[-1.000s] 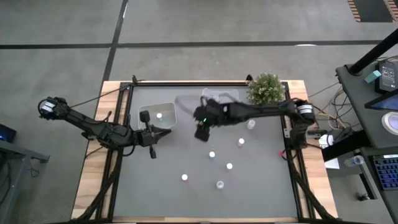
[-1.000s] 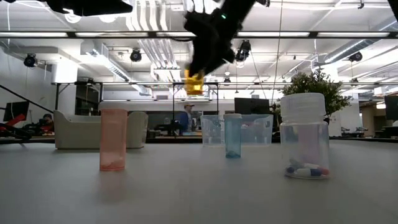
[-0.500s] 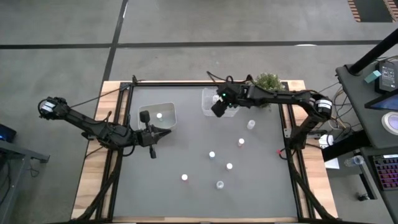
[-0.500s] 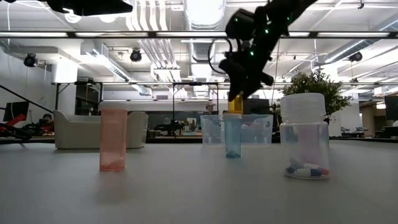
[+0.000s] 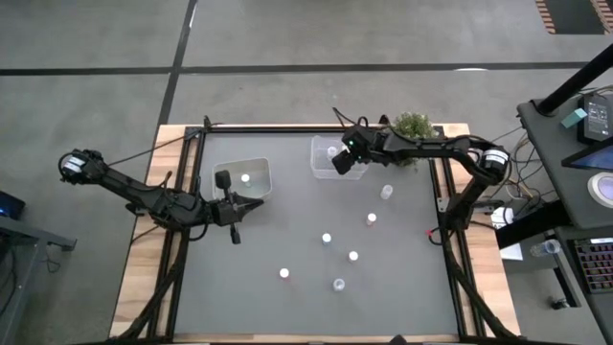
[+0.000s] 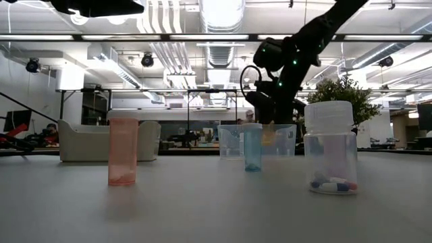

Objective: Pick and place medicine bottles into bin by pill shape (circle, oval)
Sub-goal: Put the big orange pill bottle into the transparent bin

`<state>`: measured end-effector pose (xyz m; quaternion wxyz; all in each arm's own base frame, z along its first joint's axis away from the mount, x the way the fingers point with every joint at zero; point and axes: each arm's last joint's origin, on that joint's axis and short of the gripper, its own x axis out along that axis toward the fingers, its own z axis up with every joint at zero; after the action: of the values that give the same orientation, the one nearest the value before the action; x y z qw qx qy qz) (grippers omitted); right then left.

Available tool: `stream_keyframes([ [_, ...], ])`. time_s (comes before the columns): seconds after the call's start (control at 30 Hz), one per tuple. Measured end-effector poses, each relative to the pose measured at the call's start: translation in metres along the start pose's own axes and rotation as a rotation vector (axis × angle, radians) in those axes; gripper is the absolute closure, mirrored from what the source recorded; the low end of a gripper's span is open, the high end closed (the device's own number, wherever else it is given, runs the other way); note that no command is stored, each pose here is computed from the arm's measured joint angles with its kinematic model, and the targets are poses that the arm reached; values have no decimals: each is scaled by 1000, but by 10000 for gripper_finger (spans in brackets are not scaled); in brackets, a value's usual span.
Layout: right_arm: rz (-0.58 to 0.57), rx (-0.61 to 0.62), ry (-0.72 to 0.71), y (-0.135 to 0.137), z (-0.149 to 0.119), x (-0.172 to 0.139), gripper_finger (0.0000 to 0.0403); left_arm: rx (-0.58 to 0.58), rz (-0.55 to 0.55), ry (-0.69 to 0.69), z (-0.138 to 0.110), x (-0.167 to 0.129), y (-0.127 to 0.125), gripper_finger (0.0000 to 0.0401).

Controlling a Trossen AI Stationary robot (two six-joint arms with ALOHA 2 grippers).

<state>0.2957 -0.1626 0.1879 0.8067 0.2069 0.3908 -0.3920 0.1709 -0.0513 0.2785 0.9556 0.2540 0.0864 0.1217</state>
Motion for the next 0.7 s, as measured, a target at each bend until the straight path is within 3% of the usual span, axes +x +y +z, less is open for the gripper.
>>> stream_keyframes([
  [0.47, -28, -3, -12, -1, -7, 10, 203, 0, 0, 0, 0, 0, 0, 401],
  [0.7, -43, 6, -4, 0, -10, 18, 152, 0, 0, 0, 0, 0, 0, 401],
])
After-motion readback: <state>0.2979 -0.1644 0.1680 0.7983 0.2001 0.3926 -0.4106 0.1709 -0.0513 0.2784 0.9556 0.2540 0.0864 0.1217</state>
